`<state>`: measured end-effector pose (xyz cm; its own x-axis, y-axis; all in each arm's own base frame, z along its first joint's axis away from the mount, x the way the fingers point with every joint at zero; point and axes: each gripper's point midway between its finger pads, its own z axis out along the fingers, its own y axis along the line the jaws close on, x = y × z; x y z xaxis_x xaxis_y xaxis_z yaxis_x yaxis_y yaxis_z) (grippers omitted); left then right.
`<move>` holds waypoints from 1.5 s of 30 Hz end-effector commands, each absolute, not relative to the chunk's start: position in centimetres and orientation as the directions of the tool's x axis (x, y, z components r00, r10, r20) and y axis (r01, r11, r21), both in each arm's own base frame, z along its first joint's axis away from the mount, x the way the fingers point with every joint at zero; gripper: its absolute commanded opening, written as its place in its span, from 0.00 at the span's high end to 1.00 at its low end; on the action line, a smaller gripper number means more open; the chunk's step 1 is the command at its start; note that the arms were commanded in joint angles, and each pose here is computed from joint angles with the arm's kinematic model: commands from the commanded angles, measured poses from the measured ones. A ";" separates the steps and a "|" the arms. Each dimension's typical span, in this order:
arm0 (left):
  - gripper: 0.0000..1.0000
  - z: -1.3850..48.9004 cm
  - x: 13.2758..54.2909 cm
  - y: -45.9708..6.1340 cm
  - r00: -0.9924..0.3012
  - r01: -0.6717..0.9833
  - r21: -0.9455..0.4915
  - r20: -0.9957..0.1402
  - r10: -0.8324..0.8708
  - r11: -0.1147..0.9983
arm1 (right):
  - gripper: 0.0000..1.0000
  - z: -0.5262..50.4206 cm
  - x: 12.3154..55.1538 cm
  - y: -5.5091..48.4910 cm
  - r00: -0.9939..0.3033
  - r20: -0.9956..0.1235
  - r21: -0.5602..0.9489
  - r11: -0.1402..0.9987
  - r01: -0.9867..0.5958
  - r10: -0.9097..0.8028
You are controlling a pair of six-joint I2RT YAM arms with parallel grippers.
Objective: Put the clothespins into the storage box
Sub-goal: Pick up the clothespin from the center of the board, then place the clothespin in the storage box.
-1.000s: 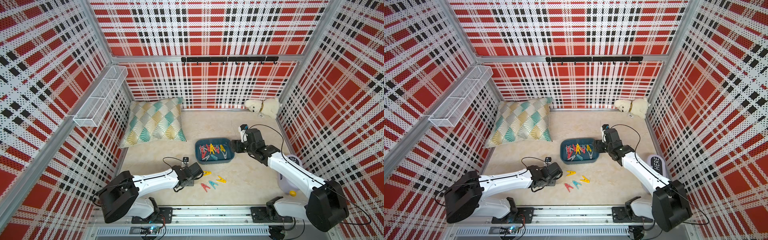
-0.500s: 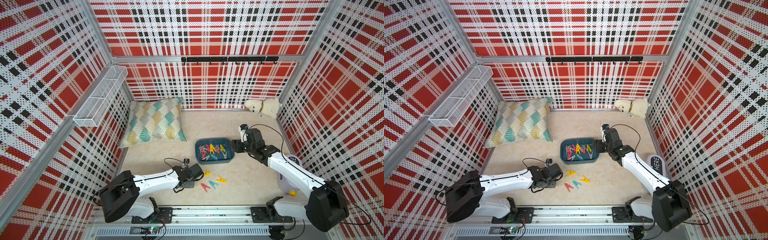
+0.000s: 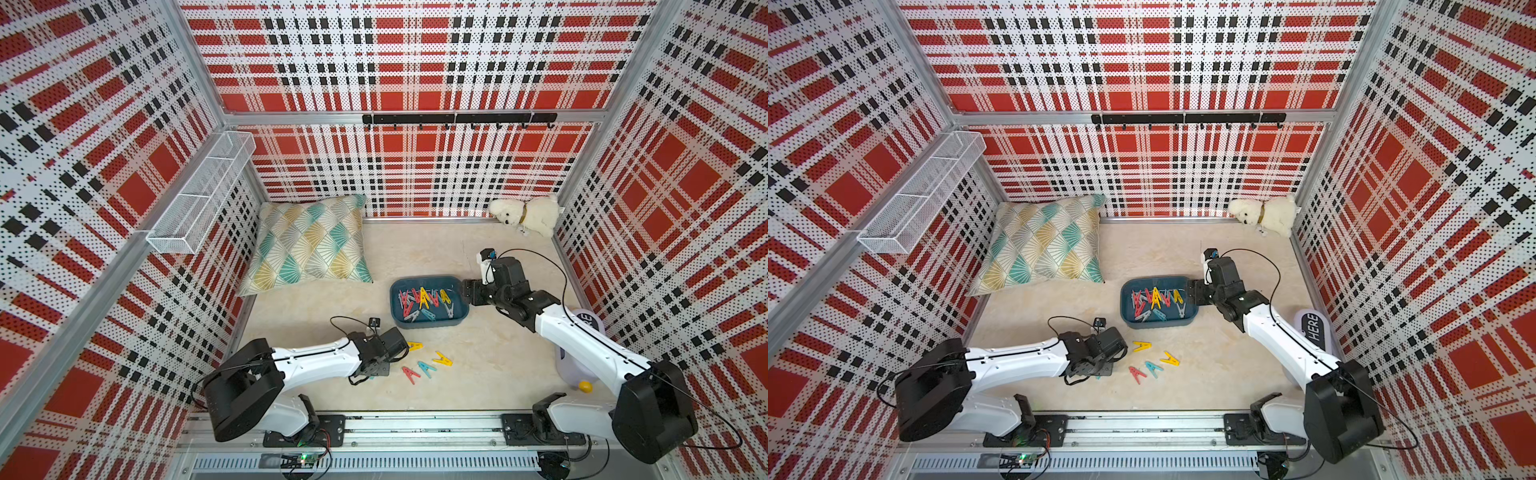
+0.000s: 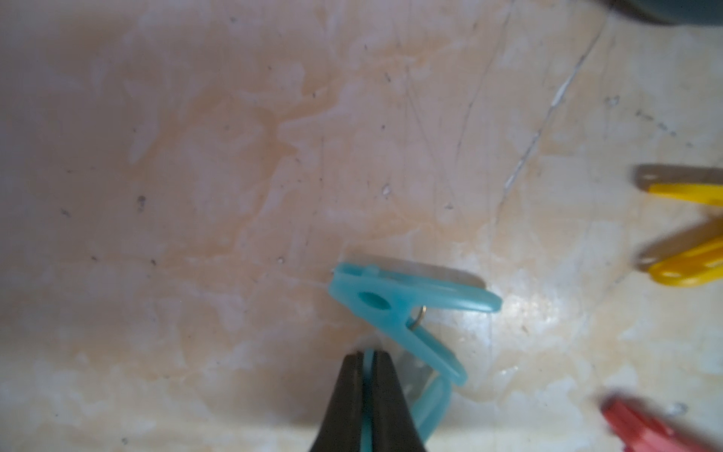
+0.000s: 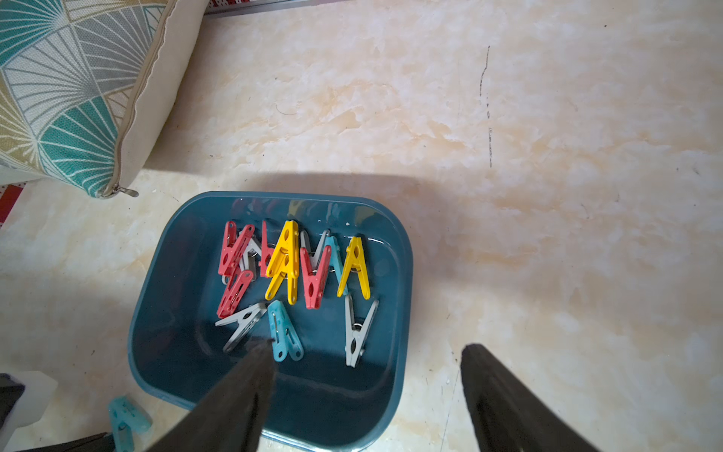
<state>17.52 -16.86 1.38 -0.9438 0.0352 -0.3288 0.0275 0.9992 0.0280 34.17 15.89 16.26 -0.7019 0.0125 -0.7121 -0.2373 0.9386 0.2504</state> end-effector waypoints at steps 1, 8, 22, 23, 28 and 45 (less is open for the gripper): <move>0.98 2.2 18.4 -17.3 -0.928 0.009 -0.019 -0.374 0.002 1.000 | 0.17 16.0 33.9 15.9 -0.704 -0.711 0.244 0.940 -0.238 0.006; 1.00 8.3 21.0 -16.8 -0.861 -0.047 -0.089 -0.501 -0.085 0.995 | 0.17 16.5 34.0 15.8 -0.703 -0.711 0.239 0.942 -0.234 0.006; 1.00 21.8 31.5 -23.9 -0.656 0.073 -0.293 -0.734 -0.176 0.953 | 0.17 17.3 34.0 15.6 -0.697 -0.717 0.235 0.946 -0.224 0.013; 1.00 22.0 32.4 -25.2 -0.653 0.095 -0.307 -0.737 -0.174 0.947 | 0.17 17.4 34.0 15.5 -0.693 -0.721 0.232 0.948 -0.217 0.018; 1.00 20.7 35.4 -32.1 -0.682 0.200 -0.362 -0.718 -0.136 0.910 | 0.17 17.9 33.7 14.6 -0.684 -0.729 0.217 0.958 -0.188 0.031; 1.00 10.9 39.0 -34.5 -0.773 0.141 -0.286 -0.630 -0.075 0.948 | 0.17 18.0 33.9 14.7 -0.693 -0.720 0.213 0.959 -0.185 0.026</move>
